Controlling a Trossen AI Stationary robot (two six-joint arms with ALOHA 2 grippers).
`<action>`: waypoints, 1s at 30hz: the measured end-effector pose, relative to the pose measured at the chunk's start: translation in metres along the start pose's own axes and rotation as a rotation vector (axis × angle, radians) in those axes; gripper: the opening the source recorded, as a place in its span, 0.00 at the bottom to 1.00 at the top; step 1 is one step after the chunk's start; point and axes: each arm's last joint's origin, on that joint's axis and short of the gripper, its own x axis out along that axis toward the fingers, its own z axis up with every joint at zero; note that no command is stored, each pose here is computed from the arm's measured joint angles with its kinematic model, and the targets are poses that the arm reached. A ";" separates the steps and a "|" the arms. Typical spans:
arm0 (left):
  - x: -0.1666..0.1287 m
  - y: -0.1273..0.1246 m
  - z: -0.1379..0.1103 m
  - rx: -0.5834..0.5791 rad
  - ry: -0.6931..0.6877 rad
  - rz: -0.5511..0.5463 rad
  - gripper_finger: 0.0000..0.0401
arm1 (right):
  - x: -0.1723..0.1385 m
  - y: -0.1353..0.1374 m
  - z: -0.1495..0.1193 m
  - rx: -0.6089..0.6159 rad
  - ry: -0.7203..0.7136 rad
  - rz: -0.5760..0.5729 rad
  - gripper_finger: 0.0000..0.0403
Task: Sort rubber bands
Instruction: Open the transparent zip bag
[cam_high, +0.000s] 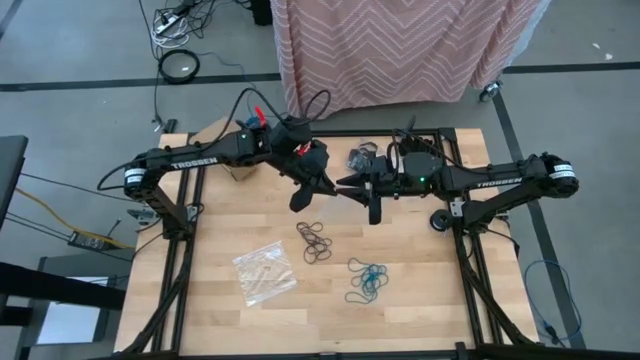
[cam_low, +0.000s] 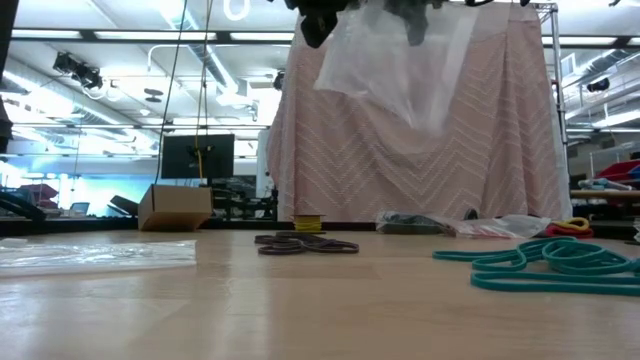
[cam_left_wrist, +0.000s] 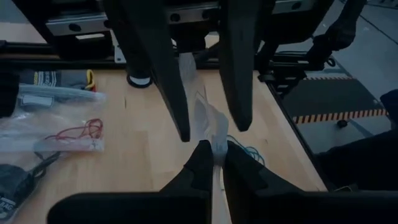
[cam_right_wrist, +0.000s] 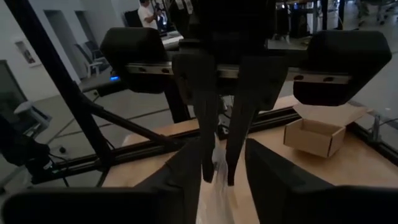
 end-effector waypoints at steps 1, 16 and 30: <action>0.000 0.000 0.000 0.001 -0.001 0.000 0.06 | 0.000 0.000 0.000 0.000 0.001 -0.001 0.25; -0.001 0.000 0.002 0.013 -0.017 0.015 0.14 | 0.000 -0.002 -0.002 0.024 0.018 -0.033 0.00; -0.001 0.001 0.002 0.012 -0.016 0.029 0.09 | 0.000 -0.004 0.001 0.030 -0.015 -0.041 0.00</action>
